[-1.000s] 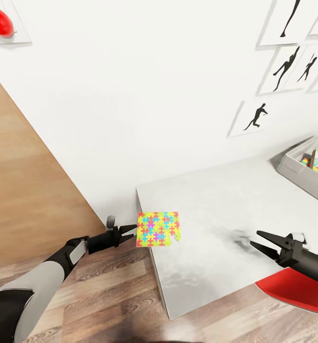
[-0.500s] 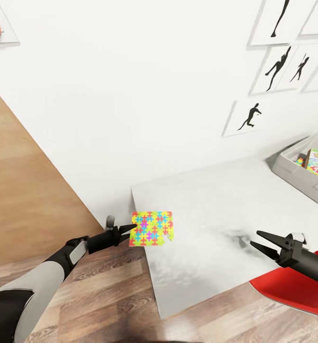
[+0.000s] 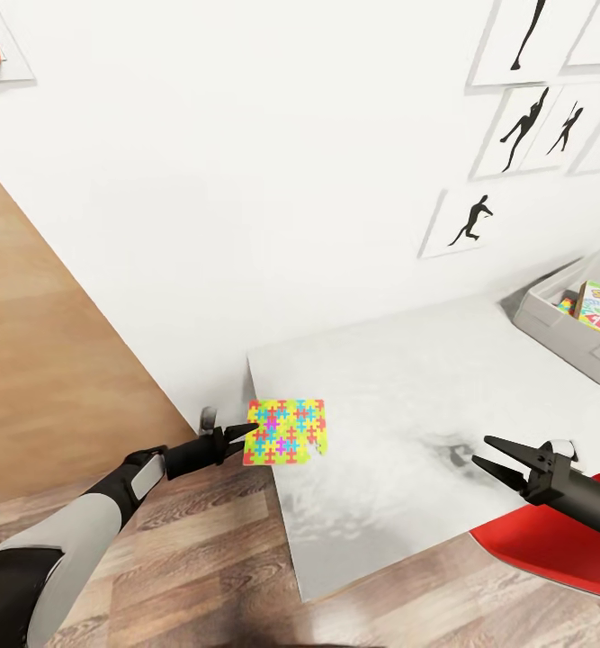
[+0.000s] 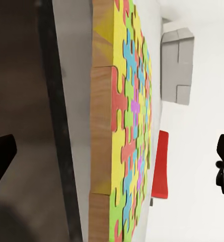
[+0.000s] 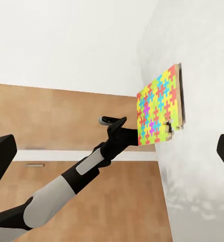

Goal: Put all the toys in the child's room - the three board games (two on the bed and one on the table), the two jigsaw puzzles on the table, and the tennis ball on the table - inside the toy box on the table in the child's room.

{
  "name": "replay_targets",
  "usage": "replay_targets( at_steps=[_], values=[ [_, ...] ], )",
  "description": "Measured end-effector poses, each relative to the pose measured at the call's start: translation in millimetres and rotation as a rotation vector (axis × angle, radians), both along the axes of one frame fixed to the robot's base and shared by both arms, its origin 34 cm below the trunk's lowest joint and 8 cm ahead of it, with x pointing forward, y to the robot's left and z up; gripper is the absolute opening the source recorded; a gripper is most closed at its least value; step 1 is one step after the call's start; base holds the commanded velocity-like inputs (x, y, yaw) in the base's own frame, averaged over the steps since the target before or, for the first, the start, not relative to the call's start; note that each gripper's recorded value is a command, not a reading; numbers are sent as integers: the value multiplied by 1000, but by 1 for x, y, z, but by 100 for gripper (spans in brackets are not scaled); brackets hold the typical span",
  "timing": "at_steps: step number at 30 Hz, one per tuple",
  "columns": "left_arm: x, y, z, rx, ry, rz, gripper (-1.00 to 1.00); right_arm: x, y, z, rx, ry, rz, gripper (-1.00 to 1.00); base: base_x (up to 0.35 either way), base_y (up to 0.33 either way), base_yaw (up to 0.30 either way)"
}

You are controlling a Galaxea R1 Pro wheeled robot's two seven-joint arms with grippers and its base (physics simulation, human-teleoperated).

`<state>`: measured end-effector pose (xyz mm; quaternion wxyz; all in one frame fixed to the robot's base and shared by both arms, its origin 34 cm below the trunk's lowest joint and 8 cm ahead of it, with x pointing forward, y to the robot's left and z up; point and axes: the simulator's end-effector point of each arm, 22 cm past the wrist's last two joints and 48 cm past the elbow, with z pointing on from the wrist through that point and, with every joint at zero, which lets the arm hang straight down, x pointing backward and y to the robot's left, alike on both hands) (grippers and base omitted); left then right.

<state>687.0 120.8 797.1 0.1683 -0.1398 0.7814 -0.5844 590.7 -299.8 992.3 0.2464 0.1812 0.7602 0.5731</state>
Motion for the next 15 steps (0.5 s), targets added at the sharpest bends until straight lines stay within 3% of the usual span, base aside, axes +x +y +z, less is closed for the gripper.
replay_targets(
  at_steps=[1, 2, 9, 13, 15],
  values=[
    [0, 0, 0, 0, 0, 0, 100, 0, 0, 0, -1, 0, 0, 100, 0, 0, 0],
    [0, 0, 0, 0, 0, 0, -100, 0, 0, 0, -1, 0, 0, 100, 0, 0, 0],
    [1, 1, 1, -10, 6, 9, -100, 0, 0, 0, -1, 0, 0, 100, 0, 0, 0],
    [3, -1, 9, -42, 1, 13, -100, 0, 0, 0, -1, 0, 0, 100, 0, 0, 0],
    [3, 1, 5, -27, 6, 16, -100, 0, 0, 0, -2, 0, 1, 100, 0, 0, 0]
  ],
)
